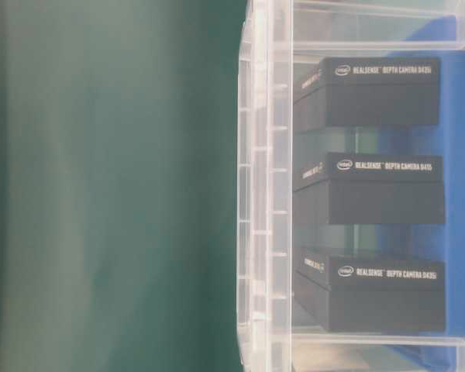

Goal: Clamp the lid of the box with both arms, then lift and open it.

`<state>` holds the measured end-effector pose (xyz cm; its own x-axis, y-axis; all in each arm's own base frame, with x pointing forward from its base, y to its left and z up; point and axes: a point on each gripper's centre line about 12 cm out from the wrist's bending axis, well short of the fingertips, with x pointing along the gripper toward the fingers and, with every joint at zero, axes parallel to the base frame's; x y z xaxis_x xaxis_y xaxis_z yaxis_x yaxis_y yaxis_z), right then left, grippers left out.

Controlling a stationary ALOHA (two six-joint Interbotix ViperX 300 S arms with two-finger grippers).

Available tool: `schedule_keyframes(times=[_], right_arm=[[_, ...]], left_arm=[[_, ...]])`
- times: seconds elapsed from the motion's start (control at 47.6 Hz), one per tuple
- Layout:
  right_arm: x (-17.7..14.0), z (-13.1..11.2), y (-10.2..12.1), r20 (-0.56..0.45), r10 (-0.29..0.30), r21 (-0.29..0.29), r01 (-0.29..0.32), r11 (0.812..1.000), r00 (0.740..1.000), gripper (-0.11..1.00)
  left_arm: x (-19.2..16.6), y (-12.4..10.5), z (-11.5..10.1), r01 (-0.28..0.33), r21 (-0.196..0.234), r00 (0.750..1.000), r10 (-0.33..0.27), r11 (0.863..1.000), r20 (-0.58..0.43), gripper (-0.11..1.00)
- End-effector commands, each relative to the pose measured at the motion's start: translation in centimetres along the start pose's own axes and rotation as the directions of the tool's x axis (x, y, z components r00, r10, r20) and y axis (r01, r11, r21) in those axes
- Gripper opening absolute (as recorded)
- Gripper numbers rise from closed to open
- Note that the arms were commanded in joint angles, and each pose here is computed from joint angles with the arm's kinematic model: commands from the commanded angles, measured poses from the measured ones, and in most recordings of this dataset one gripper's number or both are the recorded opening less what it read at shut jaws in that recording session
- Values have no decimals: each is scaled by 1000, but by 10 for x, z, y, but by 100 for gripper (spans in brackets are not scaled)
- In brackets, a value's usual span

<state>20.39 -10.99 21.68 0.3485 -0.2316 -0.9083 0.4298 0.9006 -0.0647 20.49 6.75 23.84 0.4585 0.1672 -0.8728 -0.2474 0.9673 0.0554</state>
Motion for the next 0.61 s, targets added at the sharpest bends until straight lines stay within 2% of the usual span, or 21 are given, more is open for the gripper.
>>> schedule_keyframes(times=[0.0,0.105,0.168,0.294,0.378,0.441,0.588], right_arm=[[-3,6,-1,26,-3,1,3,1000,1000,0],[-3,6,-2,27,-6,-18,6,1000,1000,0],[-3,6,0,25,-3,-57,5,998,1000,0],[-3,6,2,22,-2,-161,6,987,1000,0],[-4,5,3,15,-2,-239,5,971,1000,0],[-4,3,3,3,-2,-276,2,961,1000,0],[-4,1,3,-19,-1,-295,-5,955,1000,0]], left_arm=[[-3,0,5,-2,3,1000,2,1000,20,0],[-4,0,5,-2,6,1000,2,1000,17,-1],[-4,0,5,-2,12,1000,2,1000,14,0],[-4,0,3,-1,72,1000,1,997,-3,0],[-3,0,1,4,105,1000,0,994,-29,0],[-4,0,0,7,125,999,-1,992,-44,0],[-7,0,2,8,145,999,-2,989,-41,0]])
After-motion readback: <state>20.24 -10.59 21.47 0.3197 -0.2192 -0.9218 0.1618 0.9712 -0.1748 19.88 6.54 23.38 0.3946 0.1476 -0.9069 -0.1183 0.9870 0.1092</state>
